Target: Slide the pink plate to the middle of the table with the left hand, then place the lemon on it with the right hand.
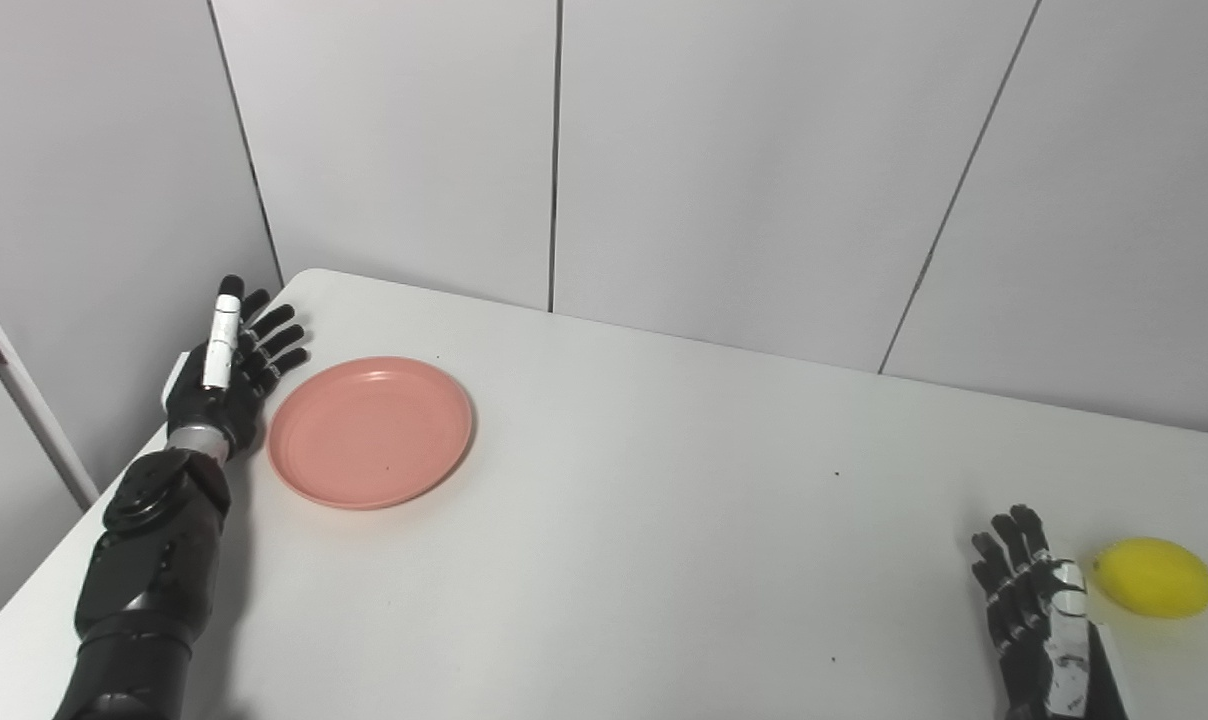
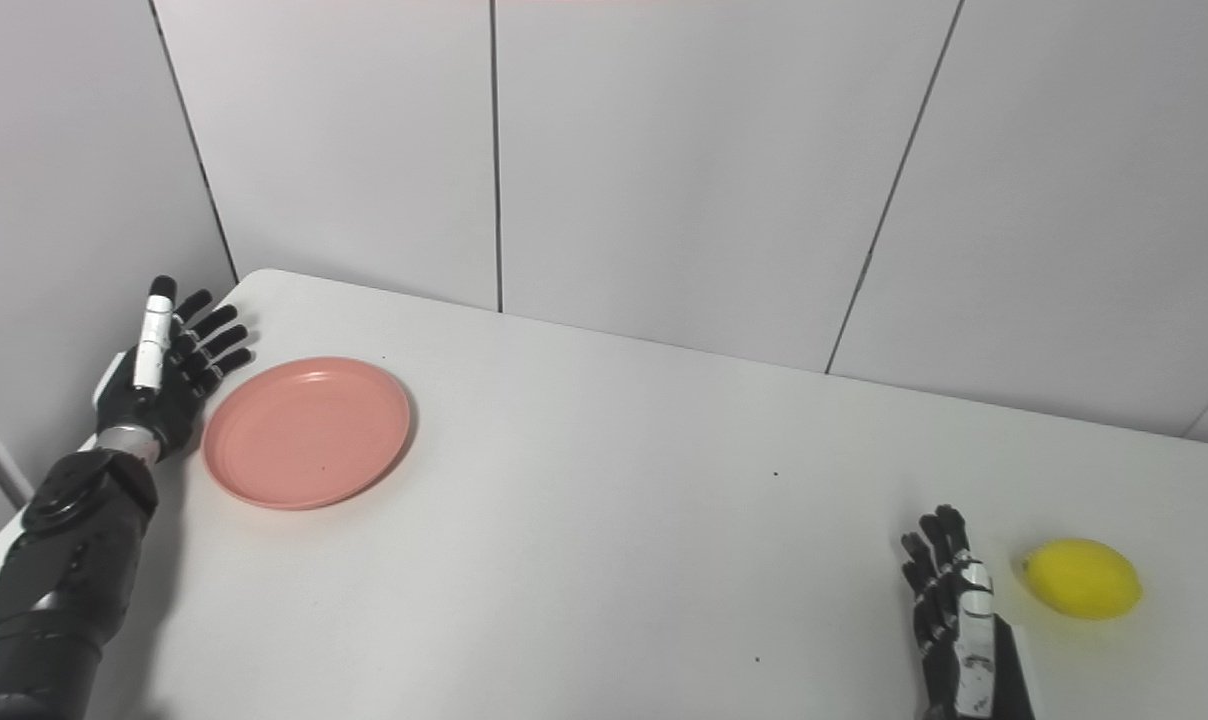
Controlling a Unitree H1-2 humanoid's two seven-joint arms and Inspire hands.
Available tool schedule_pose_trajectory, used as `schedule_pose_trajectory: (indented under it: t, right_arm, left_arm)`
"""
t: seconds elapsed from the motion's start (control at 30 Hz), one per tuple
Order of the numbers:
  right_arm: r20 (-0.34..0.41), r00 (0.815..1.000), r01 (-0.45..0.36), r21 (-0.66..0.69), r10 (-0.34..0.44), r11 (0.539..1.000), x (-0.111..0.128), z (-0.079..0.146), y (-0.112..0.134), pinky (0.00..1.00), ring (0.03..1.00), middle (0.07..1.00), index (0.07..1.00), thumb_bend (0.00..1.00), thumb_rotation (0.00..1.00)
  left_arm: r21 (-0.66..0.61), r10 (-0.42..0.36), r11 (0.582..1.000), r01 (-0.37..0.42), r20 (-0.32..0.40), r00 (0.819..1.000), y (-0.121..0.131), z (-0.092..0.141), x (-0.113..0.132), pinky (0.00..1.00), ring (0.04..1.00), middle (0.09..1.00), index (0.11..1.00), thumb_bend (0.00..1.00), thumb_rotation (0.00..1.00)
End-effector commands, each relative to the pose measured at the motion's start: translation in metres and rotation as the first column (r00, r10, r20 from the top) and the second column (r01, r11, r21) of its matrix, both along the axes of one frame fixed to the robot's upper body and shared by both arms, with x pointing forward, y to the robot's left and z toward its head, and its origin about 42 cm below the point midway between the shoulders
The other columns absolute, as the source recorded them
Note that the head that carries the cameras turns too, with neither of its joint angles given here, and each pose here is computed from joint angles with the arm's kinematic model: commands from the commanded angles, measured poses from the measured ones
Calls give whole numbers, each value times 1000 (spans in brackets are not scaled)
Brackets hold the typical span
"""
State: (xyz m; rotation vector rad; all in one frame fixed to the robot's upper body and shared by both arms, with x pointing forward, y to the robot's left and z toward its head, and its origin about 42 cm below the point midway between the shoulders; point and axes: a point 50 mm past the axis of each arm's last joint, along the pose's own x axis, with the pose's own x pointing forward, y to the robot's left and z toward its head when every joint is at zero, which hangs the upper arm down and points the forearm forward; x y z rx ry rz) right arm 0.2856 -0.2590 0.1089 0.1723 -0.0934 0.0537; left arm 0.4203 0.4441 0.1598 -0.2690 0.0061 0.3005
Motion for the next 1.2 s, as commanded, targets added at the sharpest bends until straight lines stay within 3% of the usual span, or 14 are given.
schedule_pose_trajectory:
  t: [0.0, 0.37, 0.87, 0.97, 1.17]
  right_arm:
    - [-139, 990, 8, 52, 0, 999, -24, -38, 10, 1000, 948, 967, 961, 654, 1000]
    - [-140, 990, 12, 51, -5, 999, -22, -39, 12, 996, 939, 969, 960, 646, 1000]
    - [-139, 990, 8, 49, -1, 999, -21, -40, 11, 988, 933, 966, 963, 651, 1000]
    - [-140, 990, 9, 50, -2, 999, -22, -39, 11, 987, 933, 962, 961, 660, 1000]
    - [-143, 990, 11, 48, -4, 999, -23, -38, 13, 980, 931, 964, 961, 672, 1000]
  left_arm:
    - [-2, -20, 1000, 20, 33, 999, -5, 10, 7, 788, 817, 856, 877, 876, 781]
    - [14, -72, 997, 71, 23, 997, -15, 4, 4, 797, 816, 835, 903, 881, 785]
    - [-94, -165, 981, 167, 33, 986, -38, 4, -4, 801, 819, 837, 905, 805, 788]
    - [-109, -165, 980, 167, 29, 986, -43, 4, -7, 785, 801, 817, 900, 878, 740]
    - [-113, -169, 979, 169, 16, 986, -56, 5, -11, 754, 773, 802, 886, 866, 748]
